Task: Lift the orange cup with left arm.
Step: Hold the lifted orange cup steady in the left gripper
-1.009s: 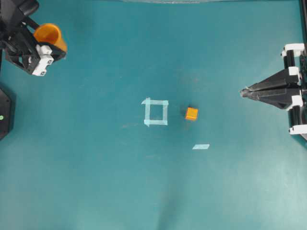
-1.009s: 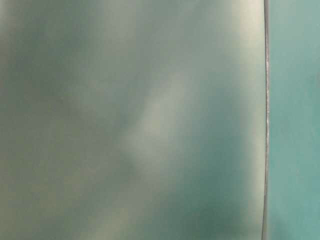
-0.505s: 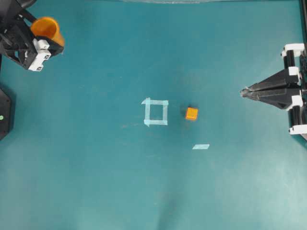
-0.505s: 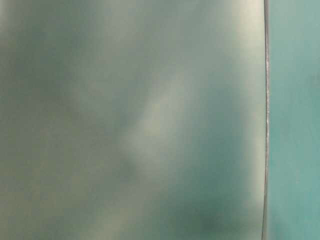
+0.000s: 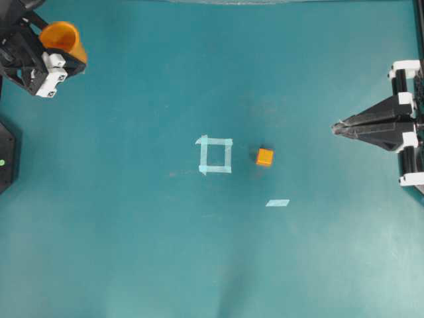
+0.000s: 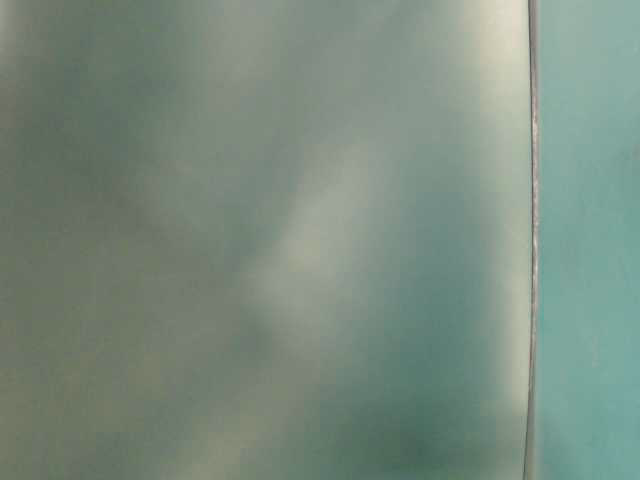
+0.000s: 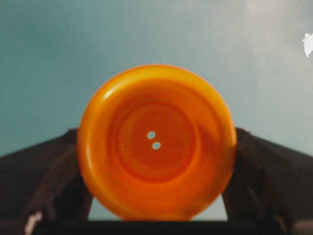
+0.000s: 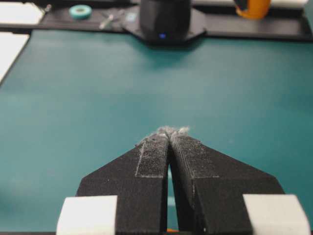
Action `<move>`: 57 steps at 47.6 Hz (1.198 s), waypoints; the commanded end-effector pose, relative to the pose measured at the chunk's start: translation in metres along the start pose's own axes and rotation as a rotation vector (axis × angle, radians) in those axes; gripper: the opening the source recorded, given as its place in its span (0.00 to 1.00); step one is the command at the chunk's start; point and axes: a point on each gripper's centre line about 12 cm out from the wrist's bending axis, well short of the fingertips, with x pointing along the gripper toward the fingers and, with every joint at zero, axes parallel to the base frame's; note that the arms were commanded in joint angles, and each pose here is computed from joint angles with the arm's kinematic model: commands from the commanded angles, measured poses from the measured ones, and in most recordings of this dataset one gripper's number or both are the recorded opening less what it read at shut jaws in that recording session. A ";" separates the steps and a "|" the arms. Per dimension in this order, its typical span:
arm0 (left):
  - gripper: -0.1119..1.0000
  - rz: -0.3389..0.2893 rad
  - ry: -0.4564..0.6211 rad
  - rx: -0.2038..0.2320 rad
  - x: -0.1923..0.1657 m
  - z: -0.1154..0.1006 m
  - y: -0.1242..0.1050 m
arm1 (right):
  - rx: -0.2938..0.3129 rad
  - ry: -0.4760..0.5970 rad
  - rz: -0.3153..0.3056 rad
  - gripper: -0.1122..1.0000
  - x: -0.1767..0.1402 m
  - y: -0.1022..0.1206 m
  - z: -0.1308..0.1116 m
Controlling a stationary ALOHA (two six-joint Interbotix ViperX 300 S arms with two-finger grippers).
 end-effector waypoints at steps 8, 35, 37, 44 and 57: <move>0.71 -0.005 -0.037 0.004 -0.011 0.010 -0.001 | 0.000 -0.028 0.002 0.10 0.001 0.000 0.011; 0.71 -0.004 -0.034 0.004 -0.011 0.010 -0.001 | 0.000 -0.028 0.002 0.10 0.001 0.000 0.011; 0.71 -0.004 -0.035 0.004 -0.011 0.010 -0.001 | 0.000 -0.029 0.000 0.10 0.000 0.000 0.012; 0.71 -0.004 -0.034 0.004 -0.011 0.010 -0.001 | 0.000 -0.028 0.000 0.10 0.001 0.000 0.011; 0.71 -0.004 -0.032 0.004 -0.010 0.009 -0.001 | 0.000 -0.028 0.002 0.10 0.001 0.000 0.011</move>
